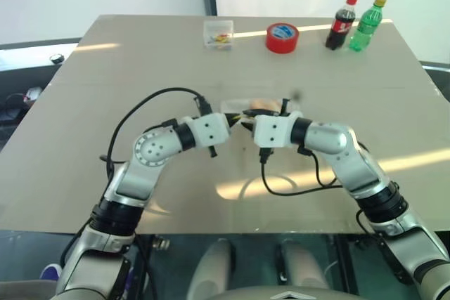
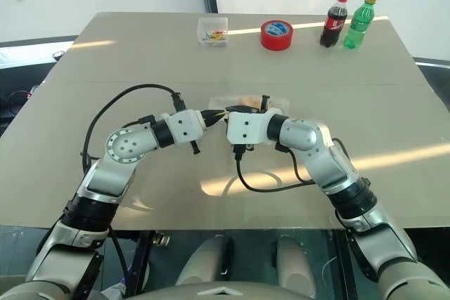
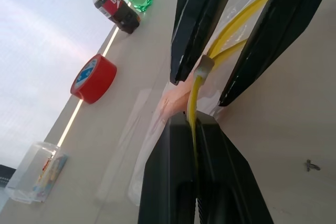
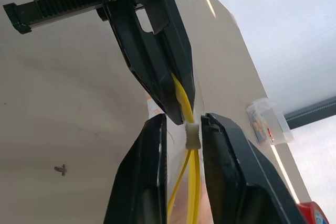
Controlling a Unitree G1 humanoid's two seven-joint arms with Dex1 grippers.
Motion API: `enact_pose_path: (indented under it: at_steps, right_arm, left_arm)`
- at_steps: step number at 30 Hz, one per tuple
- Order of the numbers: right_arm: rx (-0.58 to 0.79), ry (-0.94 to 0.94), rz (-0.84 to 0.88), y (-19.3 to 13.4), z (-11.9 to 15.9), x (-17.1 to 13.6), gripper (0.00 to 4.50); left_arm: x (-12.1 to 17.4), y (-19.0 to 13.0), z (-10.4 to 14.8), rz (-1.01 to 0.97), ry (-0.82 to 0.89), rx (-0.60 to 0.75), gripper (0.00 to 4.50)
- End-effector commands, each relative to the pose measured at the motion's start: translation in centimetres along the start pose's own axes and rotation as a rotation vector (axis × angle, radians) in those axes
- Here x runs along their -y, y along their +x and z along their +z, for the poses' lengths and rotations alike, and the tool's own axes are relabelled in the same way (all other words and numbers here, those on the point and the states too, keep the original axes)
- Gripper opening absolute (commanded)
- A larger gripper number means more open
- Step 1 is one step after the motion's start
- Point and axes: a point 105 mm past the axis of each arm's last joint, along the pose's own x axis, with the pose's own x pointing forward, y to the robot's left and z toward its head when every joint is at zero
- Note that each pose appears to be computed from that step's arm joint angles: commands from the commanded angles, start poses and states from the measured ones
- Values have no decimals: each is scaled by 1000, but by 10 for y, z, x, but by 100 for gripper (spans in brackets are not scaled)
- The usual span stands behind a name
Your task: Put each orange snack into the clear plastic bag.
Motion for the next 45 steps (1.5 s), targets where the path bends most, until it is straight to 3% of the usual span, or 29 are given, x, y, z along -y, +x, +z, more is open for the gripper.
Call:
enact_pose_path:
  at_steps: [1, 23, 27, 36, 45]
  right_arm:
    - [24, -45, -35, -3, 8, 12, 104]
    - [-3, -53, -52, -8, 3, 18, 104]
    - [-2, -49, -52, -8, 4, 18, 6]
    - [-10, -41, -57, -9, 2, 18, 6]
    - [-159, -17, -80, -33, -34, 16, 6]
  left_arm:
    - [-7, -1, 13, 25, 24, 39, 0]
    - [-6, -2, 12, 21, 9, 36, 0]
    - [-6, -2, 13, 21, 9, 38, 0]
    - [-7, -3, 11, 29, 2, 37, 0]
    - [-11, -7, 7, 58, -6, 30, 0]
